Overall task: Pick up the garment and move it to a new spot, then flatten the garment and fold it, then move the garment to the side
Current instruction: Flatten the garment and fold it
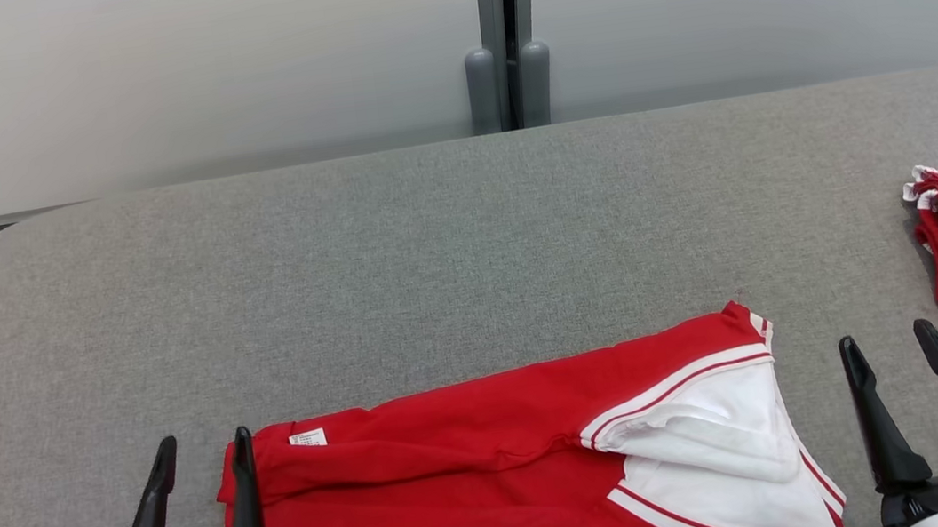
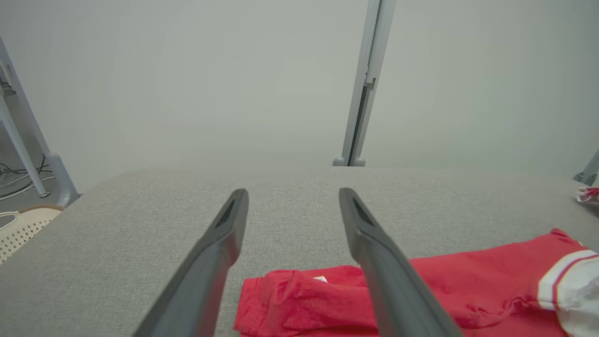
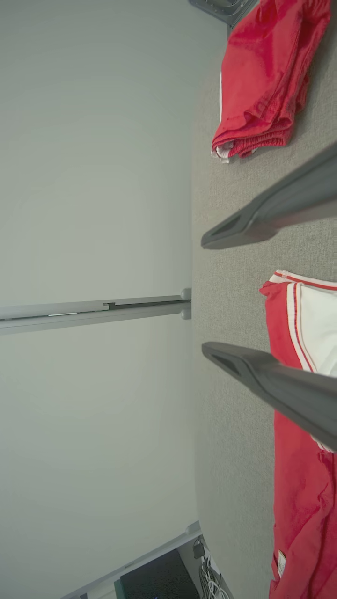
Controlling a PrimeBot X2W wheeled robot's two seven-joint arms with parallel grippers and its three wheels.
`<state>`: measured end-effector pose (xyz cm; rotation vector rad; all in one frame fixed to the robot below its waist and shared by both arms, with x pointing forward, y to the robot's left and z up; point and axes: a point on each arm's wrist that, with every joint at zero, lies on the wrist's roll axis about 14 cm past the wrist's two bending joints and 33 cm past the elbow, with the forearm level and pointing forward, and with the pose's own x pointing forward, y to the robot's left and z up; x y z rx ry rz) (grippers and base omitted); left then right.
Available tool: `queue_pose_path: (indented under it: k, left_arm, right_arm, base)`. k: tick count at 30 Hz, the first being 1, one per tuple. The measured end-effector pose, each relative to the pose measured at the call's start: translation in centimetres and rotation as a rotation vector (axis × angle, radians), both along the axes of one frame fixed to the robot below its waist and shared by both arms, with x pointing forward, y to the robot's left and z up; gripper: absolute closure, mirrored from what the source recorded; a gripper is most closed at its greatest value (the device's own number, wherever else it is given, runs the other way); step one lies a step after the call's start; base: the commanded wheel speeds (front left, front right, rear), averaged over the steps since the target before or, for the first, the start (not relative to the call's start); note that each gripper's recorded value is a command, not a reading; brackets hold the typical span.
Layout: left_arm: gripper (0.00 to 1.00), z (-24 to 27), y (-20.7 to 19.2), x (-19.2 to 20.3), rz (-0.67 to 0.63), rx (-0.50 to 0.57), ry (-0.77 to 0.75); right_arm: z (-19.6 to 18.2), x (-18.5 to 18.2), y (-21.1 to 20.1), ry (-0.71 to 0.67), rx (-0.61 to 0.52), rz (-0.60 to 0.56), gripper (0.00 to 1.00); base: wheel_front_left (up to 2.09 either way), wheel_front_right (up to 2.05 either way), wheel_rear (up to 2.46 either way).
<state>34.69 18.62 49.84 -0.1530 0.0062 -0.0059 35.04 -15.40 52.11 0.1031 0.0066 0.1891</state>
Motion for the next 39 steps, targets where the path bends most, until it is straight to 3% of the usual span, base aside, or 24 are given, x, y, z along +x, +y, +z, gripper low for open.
queue_pose_path:
  k: [19, 25, 39]
  left_arm:
    - [0.0, -1.1, 0.6, -1.4, 0.022, 0.032, 0.033]
    - [0.0, -1.1, 0.5, -0.6, 0.017, 0.027, 0.035]
    - [0.0, -1.7, 1.2, 1.2, 0.04, 0.023, 0.051]
  right_arm:
    - [-1.7, -0.6, -0.1, 0.059, 0.019, 0.0, 0.0]
    - [-6.5, -0.5, -0.8, 0.216, 0.015, -0.018, 0.0]
    - [-16.9, -0.1, 2.9, 0.545, 0.039, 0.071, 0.0]
  base:
    - [0.0, 0.0, 0.0]
    - [0.0, 0.0, 0.0]
    - [0.0, 0.0, 0.0]
